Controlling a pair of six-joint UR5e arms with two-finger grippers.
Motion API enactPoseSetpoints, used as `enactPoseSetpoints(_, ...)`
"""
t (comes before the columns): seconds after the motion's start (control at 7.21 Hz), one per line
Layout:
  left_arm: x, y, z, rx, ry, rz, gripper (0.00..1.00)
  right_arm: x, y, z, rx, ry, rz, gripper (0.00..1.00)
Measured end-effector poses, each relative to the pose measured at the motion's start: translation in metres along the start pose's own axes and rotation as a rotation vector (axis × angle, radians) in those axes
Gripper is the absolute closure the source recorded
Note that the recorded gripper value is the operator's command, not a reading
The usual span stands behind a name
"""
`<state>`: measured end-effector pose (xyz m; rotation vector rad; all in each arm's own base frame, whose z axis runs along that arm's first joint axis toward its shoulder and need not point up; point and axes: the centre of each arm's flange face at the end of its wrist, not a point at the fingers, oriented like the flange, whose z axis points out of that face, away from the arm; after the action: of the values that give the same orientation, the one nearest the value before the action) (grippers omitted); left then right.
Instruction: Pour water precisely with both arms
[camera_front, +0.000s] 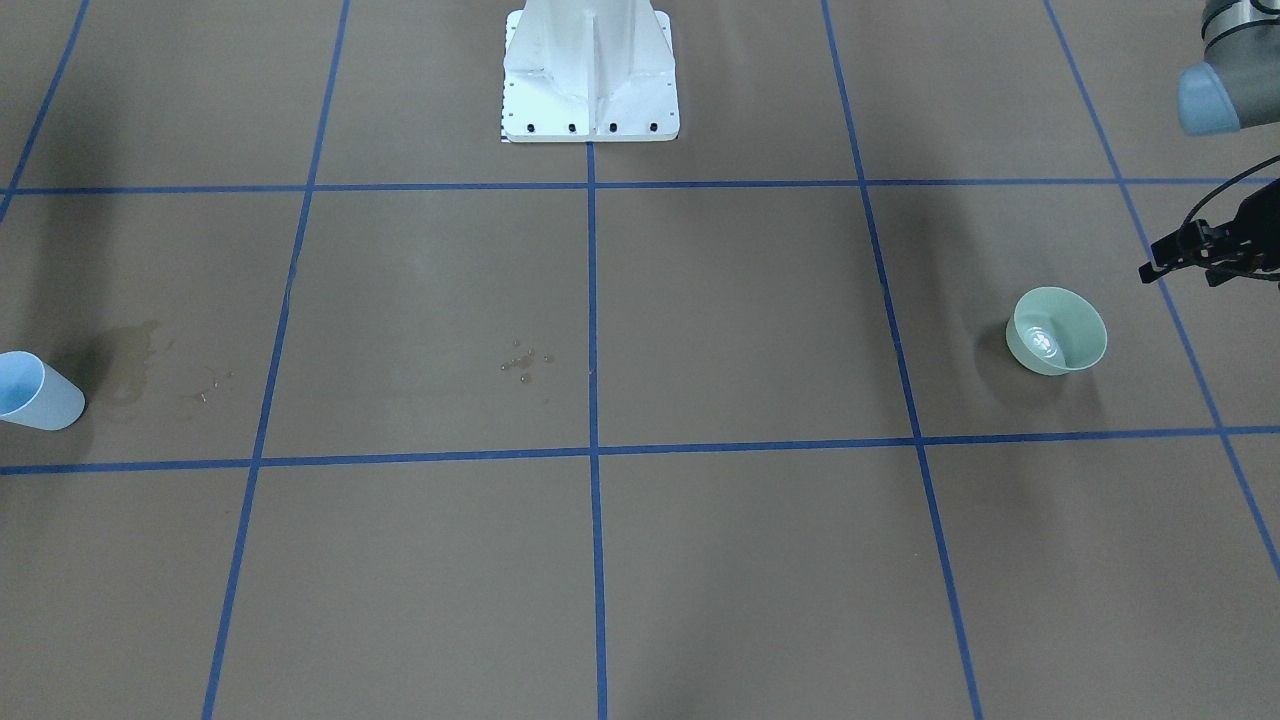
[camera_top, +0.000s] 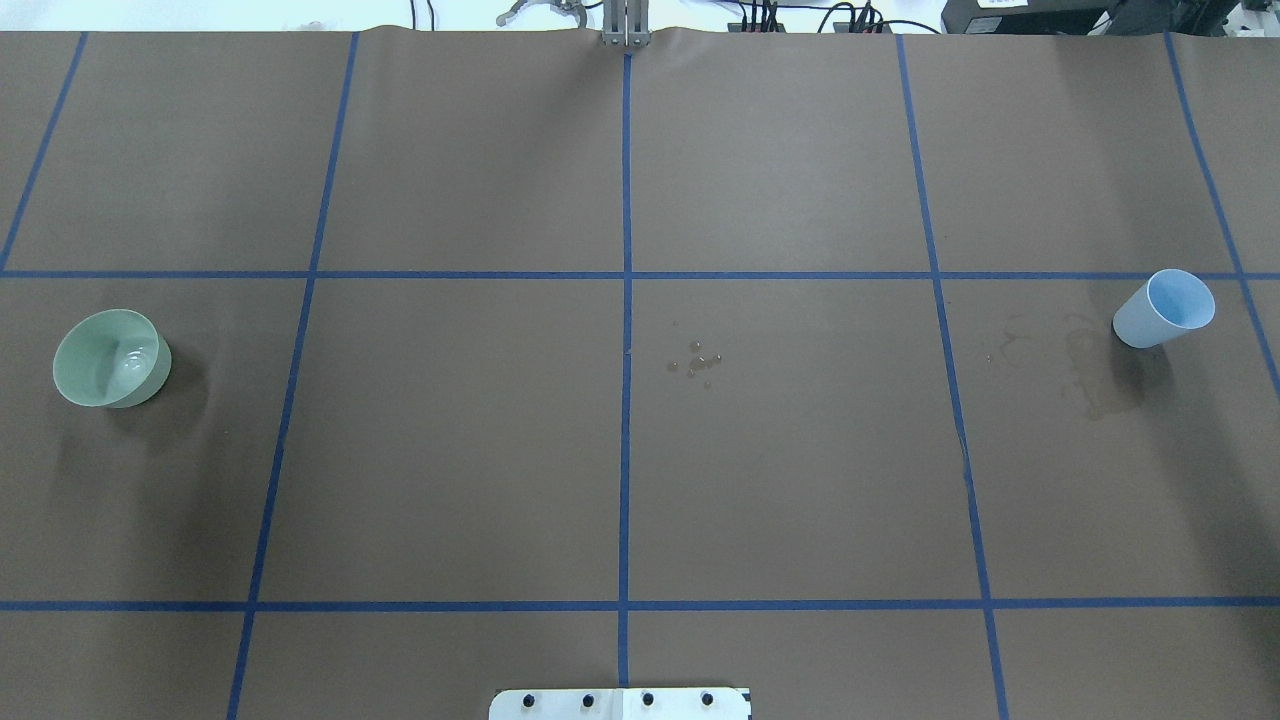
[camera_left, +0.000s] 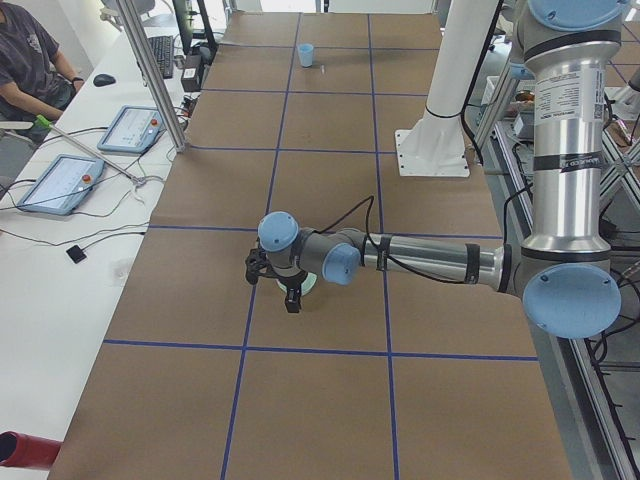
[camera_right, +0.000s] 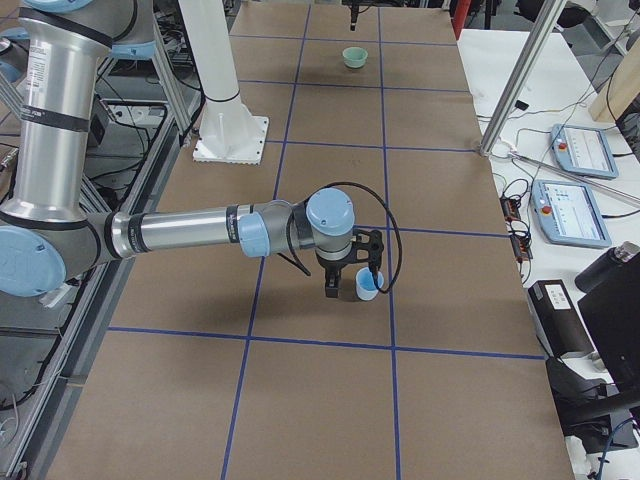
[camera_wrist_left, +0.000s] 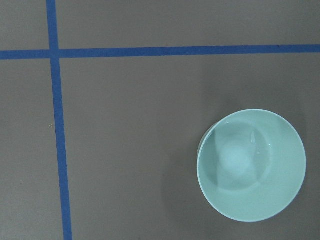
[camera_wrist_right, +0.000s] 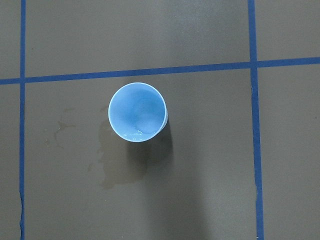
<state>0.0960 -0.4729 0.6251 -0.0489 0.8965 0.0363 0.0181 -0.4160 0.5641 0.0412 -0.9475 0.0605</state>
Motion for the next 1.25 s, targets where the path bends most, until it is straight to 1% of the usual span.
enactPoseSetpoints(0.28, 0.006, -0.008, 0.021, -0.004, 0.011, 0.031, 0.01, -0.001, 0.001, 0.001, -0.006, -0.017, 0.004, 0.01)
enactPoseSetpoints(0.56, 0.018, -0.019, 0.035, -0.016, 0.015, 0.055, 0.01, -0.001, 0.0, 0.001, -0.008, -0.019, 0.008, 0.01)
enactPoseSetpoints(0.69, 0.024, -0.031, 0.046, -0.031, 0.014, 0.044, 0.08, -0.002, 0.0, 0.001, -0.008, -0.019, 0.008, 0.01)
enactPoseSetpoints(0.83, 0.033, -0.041, 0.061, -0.053, 0.011, 0.028, 0.53, -0.002, 0.0, 0.001, -0.009, -0.02, 0.008, 0.01)
enactPoseSetpoints(0.97, 0.04, -0.045, 0.073, -0.074, 0.008, 0.02, 1.0, -0.003, 0.0, 0.001, -0.008, -0.02, 0.007, 0.01)
enactPoseSetpoints(1.25, 0.047, -0.045, 0.082, -0.096, 0.013, 0.015, 1.0, -0.004, -0.001, 0.002, -0.01, -0.021, 0.006, 0.01)
